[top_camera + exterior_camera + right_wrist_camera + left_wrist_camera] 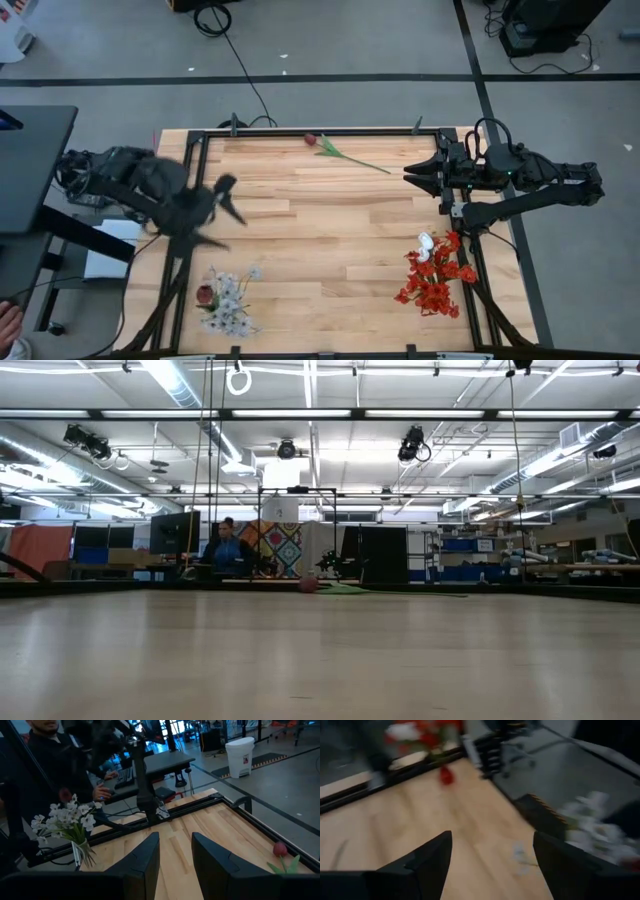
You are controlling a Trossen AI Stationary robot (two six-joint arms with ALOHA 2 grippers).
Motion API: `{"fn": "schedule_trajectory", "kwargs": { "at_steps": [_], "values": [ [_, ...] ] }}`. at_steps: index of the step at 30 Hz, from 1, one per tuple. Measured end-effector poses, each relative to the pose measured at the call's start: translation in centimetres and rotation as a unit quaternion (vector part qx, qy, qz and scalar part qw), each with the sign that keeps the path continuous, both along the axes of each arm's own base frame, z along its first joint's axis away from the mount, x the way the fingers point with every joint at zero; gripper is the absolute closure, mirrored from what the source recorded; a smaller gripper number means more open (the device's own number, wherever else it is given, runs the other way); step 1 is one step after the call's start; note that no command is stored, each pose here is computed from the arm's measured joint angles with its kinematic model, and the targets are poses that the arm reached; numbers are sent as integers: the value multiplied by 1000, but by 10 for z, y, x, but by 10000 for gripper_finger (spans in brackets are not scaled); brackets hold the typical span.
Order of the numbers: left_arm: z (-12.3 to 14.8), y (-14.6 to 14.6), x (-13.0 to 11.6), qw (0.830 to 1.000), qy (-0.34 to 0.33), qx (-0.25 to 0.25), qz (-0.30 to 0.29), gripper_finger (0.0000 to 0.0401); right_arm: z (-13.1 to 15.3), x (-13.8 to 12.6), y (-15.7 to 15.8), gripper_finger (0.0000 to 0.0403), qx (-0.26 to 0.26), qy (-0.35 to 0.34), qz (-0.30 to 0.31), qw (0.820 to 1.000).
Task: Sort flowers into vase by color
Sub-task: Put the red flower into the transparent vase
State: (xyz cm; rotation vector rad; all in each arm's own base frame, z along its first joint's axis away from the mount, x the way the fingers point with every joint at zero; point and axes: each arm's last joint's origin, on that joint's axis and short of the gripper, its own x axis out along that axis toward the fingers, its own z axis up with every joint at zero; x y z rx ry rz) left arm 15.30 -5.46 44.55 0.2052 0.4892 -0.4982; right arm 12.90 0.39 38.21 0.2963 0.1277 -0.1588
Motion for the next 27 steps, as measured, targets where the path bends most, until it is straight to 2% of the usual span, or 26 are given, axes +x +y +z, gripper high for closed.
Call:
{"fn": "schedule_trajectory", "kwargs": {
  "at_steps": [5,10,18,23,27],
  "values": [
    [0,33,10,995,2,-4,101,131,0,0,0,281,0,0,0,1000],
    [-6,69,34,983,17,-41,178,136,0,0,0,281,0,0,0,1000],
    [-34,123,77,945,80,-73,309,136,0,0,0,281,0,0,0,1000],
    [-43,145,82,920,102,-90,367,136,0,0,0,281,0,0,0,1000],
    [-43,153,80,909,99,-103,391,136,0,0,0,281,0,0,0,1000]
  ]
}}
